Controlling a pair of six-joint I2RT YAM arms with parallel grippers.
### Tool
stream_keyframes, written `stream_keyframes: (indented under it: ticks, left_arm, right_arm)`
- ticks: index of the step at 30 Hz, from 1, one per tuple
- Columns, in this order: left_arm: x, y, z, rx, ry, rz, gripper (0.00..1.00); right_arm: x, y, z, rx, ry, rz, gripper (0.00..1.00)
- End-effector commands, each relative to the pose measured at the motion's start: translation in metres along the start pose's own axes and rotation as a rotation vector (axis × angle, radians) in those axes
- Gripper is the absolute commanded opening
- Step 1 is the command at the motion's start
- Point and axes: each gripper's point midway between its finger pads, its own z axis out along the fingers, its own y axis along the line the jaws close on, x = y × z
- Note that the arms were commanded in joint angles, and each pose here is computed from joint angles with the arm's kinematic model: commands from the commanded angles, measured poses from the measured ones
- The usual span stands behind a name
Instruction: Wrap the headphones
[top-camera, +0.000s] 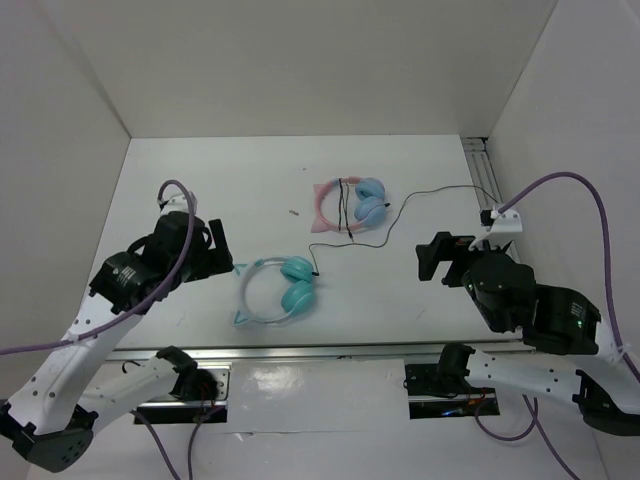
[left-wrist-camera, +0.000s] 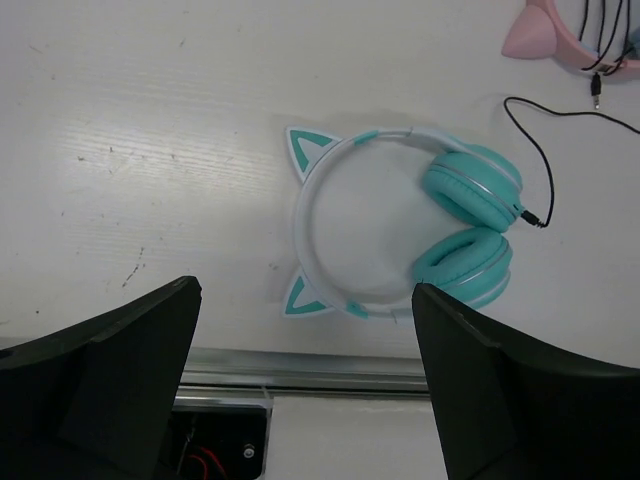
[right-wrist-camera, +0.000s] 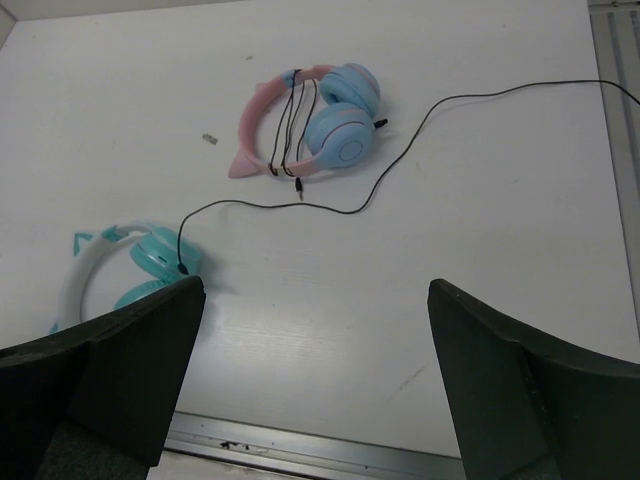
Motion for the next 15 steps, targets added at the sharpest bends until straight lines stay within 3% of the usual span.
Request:
stream_keyframes:
  ticks: [1, 7, 10, 15]
  left_arm:
    - [-0.006, -0.012, -0.004, 0.083, -0.036, 0.001, 1.00]
    - [-0.003, -0.037, 0.001, 0.183, 0.003, -0.003, 1.00]
    - [0.012, -0.058, 0.016, 0.244, 0.092, 0.006, 1.00]
    - [0.053, -0.073, 0.061, 0.227, 0.242, -0.088, 1.00]
  right_arm:
    - [-0.008, -0.011, -0.002, 0.042, -0.040, 0.009, 1.00]
    - [-0.013, -0.003, -0.005, -0.018, -0.062, 0.050, 1.00]
    - [-0.014, 0.003, -0.008, -0.092, -0.101, 0.085, 1.00]
    - [0.006, 0.014, 0.000, -0.116, -0.034, 0.025, 1.00]
